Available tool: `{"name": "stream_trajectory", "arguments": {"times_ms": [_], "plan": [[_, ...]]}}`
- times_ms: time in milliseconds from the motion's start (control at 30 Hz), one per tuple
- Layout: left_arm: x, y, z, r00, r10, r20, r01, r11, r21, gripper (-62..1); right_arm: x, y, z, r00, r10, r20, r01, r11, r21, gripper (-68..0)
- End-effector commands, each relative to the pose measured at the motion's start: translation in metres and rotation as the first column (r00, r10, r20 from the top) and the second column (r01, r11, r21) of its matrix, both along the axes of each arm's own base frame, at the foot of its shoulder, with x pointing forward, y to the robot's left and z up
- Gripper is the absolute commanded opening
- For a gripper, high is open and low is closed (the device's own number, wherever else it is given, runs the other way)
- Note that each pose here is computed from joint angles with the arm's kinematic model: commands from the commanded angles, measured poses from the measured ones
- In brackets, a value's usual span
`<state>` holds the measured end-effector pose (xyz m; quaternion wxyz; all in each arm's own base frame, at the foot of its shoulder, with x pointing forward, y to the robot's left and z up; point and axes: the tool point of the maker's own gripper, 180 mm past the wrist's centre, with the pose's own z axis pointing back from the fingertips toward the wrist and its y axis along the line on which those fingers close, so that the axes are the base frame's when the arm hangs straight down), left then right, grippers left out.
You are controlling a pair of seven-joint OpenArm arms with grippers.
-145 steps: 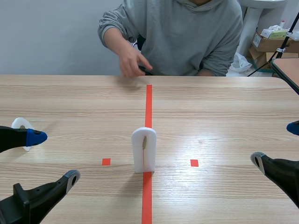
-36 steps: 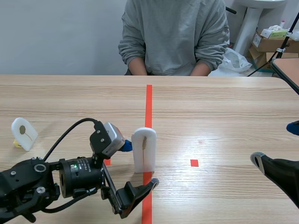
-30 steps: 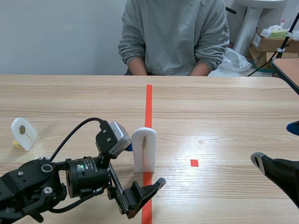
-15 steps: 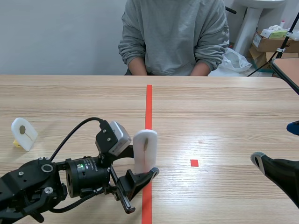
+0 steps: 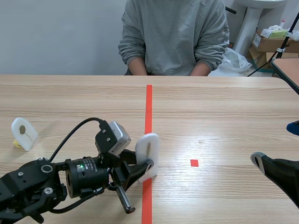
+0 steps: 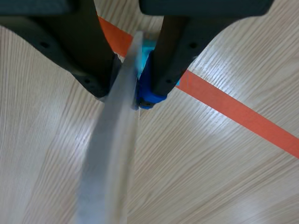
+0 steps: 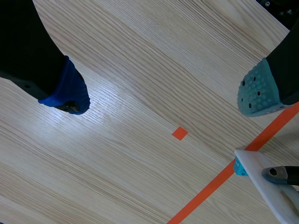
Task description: Do the leaf sorting experiment
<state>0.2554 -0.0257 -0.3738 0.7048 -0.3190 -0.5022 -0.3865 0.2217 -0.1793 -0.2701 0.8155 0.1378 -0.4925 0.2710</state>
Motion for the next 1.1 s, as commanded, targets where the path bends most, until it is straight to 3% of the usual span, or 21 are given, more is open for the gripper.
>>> {"name": "stream_trajectory", "arguments": {"times_ms": [0,433,733,933,1067], "plan": [[0.002,-0.005,0.009,1.0,0.002,0.011,-0.002,0.999,-0.037,-56.8,0.006,0.0,0.009,0.999,0.002,0.033,-0.003,1.0,0.008,0.4],[0.003,-0.007,0.015,1.0,0.003,0.021,-0.002,0.998,-0.057,-56.8,0.006,0.0,0.009,0.999,0.002,0.033,-0.003,1.0,0.008,0.4],[0.015,-0.003,0.059,0.996,0.039,0.086,-0.028,0.992,-0.125,-56.8,0.006,0.0,0.009,0.999,0.002,0.033,-0.003,1.0,0.008,0.4],[0.022,0.015,0.087,0.99,0.117,0.081,-0.099,0.974,-0.204,-56.8,0.006,0.0,0.009,0.999,0.002,0.033,-0.003,1.0,0.008,0.4],[0.024,0.032,0.099,0.982,0.163,0.094,-0.14,0.967,-0.213,-56.8,0.006,0.0,0.009,0.999,0.002,0.033,-0.003,1.0,0.008,0.4]]}}
